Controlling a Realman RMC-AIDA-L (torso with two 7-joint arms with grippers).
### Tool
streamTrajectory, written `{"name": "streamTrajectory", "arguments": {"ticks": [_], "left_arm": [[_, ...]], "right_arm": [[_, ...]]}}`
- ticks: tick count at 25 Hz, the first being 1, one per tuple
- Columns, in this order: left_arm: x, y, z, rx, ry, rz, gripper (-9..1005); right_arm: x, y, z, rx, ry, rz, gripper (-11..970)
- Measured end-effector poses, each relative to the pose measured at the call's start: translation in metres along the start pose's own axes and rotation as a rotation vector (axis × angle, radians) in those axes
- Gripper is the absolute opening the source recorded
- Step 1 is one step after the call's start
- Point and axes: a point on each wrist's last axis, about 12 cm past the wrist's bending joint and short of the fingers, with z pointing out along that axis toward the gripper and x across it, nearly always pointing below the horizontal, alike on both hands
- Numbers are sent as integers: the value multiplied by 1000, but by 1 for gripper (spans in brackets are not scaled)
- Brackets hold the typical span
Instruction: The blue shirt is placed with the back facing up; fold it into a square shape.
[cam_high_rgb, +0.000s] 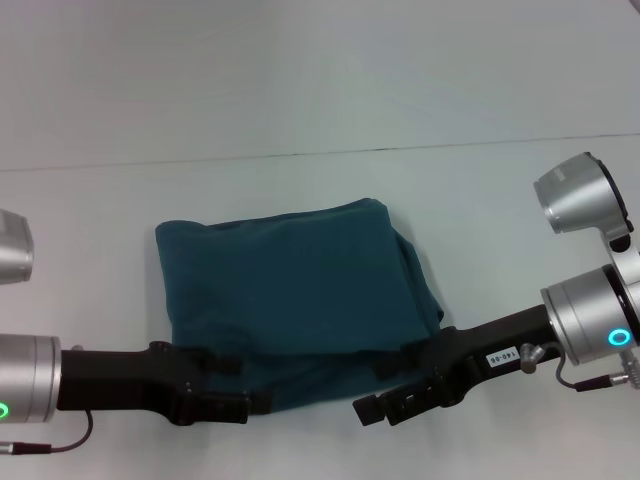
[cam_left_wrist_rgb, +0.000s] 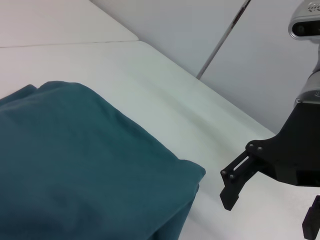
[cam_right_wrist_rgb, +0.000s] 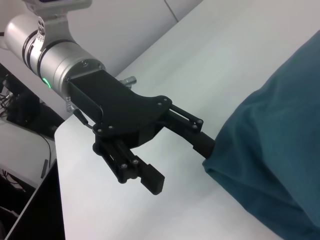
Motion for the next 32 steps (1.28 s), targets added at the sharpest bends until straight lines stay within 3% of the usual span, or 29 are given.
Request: {"name": "streamTrajectory", "arguments": {"ticks": [32], "left_arm": [[0,-1,-1,6,0,3,826]], "right_arm": [[-1,0,0,-2,-3,5,956]]}}
